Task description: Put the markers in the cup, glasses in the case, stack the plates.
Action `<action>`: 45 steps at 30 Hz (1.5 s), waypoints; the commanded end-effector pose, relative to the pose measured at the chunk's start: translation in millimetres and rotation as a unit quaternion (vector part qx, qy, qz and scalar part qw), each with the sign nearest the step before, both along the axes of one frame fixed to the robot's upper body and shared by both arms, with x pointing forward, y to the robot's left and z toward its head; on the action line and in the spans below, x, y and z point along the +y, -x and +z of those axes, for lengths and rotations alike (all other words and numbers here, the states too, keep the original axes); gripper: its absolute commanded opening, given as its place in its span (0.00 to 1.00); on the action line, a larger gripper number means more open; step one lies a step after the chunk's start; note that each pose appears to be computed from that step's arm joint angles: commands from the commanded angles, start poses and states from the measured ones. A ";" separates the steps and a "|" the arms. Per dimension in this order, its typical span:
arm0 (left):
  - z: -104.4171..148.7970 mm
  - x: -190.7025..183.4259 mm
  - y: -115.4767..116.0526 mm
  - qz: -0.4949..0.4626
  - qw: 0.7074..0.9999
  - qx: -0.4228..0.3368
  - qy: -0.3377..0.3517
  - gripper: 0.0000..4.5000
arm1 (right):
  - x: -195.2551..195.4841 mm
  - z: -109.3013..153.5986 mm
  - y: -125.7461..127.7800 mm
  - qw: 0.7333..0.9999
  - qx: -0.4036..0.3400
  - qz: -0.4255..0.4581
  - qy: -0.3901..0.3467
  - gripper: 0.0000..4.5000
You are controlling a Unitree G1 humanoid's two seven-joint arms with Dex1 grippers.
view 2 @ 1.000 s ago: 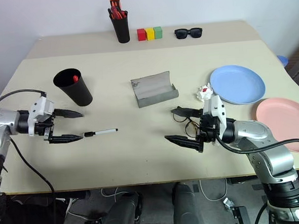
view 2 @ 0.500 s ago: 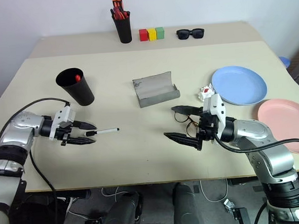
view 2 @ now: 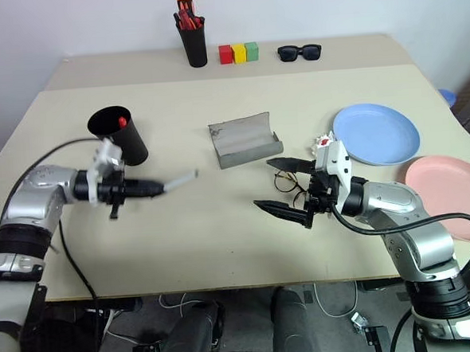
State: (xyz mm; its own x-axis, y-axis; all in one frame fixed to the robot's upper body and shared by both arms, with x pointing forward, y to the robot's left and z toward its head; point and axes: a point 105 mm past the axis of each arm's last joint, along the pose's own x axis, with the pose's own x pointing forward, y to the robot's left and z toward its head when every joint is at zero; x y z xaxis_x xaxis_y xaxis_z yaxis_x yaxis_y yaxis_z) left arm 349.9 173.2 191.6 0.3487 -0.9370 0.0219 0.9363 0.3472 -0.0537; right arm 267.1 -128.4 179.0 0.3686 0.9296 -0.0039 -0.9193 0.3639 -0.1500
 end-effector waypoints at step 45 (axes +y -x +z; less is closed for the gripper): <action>30.1 96.1 -50.4 0.413 0.857 -0.226 0.209 0.02 | 9.3 24.9 -13.7 0.998 -0.016 0.003 -0.053 1.00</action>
